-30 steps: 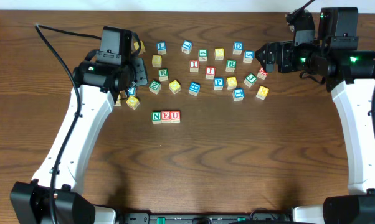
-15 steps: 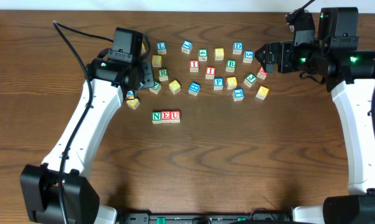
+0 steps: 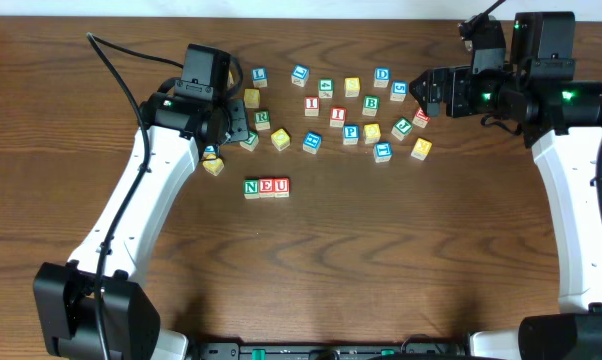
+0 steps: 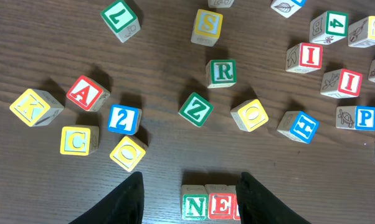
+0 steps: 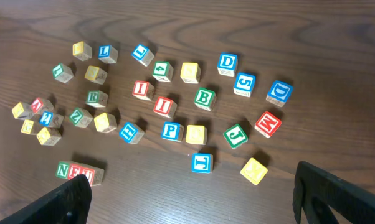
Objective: Spell out NEURIPS
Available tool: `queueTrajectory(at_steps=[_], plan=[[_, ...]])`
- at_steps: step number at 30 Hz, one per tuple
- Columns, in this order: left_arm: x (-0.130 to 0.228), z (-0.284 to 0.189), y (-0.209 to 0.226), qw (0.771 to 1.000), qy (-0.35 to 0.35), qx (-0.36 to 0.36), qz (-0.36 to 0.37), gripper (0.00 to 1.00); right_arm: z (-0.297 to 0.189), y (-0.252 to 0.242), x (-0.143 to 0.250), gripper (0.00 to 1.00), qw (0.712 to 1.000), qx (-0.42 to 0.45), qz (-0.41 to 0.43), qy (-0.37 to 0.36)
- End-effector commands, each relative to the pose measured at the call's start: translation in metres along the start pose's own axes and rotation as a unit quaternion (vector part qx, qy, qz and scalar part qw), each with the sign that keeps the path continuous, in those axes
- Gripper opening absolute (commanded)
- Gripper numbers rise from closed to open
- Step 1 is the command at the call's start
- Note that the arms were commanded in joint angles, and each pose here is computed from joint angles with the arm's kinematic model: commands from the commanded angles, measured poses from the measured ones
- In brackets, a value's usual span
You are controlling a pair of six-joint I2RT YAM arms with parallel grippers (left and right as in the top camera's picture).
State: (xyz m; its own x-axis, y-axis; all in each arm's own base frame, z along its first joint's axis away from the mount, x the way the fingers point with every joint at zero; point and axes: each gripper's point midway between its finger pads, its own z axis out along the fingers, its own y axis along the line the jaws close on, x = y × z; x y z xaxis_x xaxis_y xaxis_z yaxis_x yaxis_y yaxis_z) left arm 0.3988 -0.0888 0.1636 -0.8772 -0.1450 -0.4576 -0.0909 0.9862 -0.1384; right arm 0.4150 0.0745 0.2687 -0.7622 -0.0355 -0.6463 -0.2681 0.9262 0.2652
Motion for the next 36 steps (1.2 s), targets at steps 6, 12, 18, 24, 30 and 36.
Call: queueTrajectory(at_steps=[6, 12, 18, 24, 30, 36], plan=[[-0.0041, -0.0016, -0.0033, 1.000, -0.004, 0.004, 0.010, 0.47, 0.0013, -0.0010, 0.0014, 0.99, 1.000, -0.003, -0.003, 0.003], [-0.0040, -0.0016, -0.0032, 1.000, -0.004, 0.003, 0.010, 0.47, 0.0013, -0.0010, 0.0014, 0.99, 1.000, -0.003, -0.003, 0.003], [-0.0041, -0.0016, -0.0033, 1.000, -0.004, 0.004, 0.010, 0.47, 0.0013, -0.0010, 0.0014, 0.99, 1.000, -0.003, -0.003, 0.003], [-0.0043, -0.0015, -0.0034, 1.000, -0.004, 0.004, 0.014, 0.47, 0.0013, -0.0010, 0.0014, 0.99, 1.000, -0.003, -0.003, 0.003], [-0.0058, -0.0015, -0.0039, 1.000, -0.007, 0.005, 0.014, 0.47, 0.0013, -0.0010, 0.0014, 0.99, 1.000, -0.003, -0.003, 0.003], [-0.0057, -0.0015, -0.0039, 1.000, -0.007, 0.005, 0.014, 0.47, 0.0013, -0.0010, 0.0014, 0.99, 1.000, -0.003, -0.003, 0.003]])
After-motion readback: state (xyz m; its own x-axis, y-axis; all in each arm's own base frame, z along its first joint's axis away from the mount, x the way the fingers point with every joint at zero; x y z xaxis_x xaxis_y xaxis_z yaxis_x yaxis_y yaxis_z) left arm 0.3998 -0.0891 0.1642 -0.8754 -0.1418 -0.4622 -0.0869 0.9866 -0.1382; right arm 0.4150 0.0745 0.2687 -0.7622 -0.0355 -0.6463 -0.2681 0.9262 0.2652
